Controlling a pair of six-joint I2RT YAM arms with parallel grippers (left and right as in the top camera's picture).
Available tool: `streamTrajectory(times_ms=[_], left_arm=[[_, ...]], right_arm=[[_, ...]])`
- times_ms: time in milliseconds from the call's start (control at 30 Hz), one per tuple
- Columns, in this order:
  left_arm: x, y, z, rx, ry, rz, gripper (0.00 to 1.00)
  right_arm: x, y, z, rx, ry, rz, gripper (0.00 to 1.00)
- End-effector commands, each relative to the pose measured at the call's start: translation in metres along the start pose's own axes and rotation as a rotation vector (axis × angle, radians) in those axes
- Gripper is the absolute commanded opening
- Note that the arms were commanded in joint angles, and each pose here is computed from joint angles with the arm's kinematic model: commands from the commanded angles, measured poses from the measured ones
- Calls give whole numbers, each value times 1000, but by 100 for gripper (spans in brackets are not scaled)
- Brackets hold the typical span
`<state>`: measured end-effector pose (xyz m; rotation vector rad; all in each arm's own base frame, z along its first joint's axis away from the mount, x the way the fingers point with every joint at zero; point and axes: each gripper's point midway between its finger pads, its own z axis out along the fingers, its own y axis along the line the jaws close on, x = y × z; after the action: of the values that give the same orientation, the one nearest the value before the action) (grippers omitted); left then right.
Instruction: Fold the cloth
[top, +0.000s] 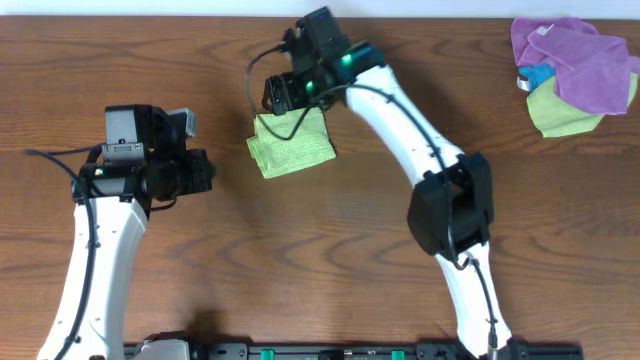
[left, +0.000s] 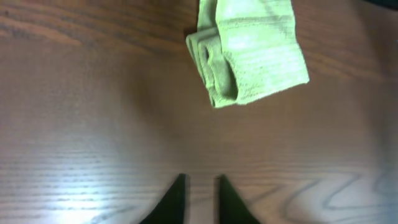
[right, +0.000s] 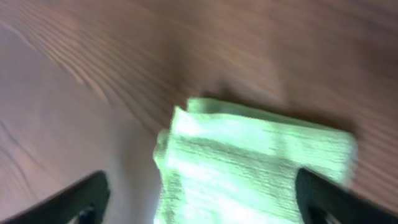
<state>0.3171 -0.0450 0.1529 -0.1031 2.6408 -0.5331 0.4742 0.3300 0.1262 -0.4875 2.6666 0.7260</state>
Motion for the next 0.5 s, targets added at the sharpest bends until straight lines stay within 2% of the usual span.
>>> streamTrajectory(times_ms=[0, 33, 167, 333, 467], left_arm=[[-2, -3, 12, 45, 27, 4, 42], [-2, -4, 17, 62, 39, 0, 50], [0, -8, 34, 76, 75, 35, 62], [-4, -35, 45, 97, 51, 128, 98], [-5, -54, 53, 76, 32, 179, 95]], right_arm=[[-21, -26, -39, 102, -53, -17, 99], [-19, -35, -54, 157, -47, -5, 99], [-5, -60, -108, 381, -27, 3, 99], [16, -55, -177, 496, -23, -7, 99], [27, -40, -243, 553, -101, -17, 99]])
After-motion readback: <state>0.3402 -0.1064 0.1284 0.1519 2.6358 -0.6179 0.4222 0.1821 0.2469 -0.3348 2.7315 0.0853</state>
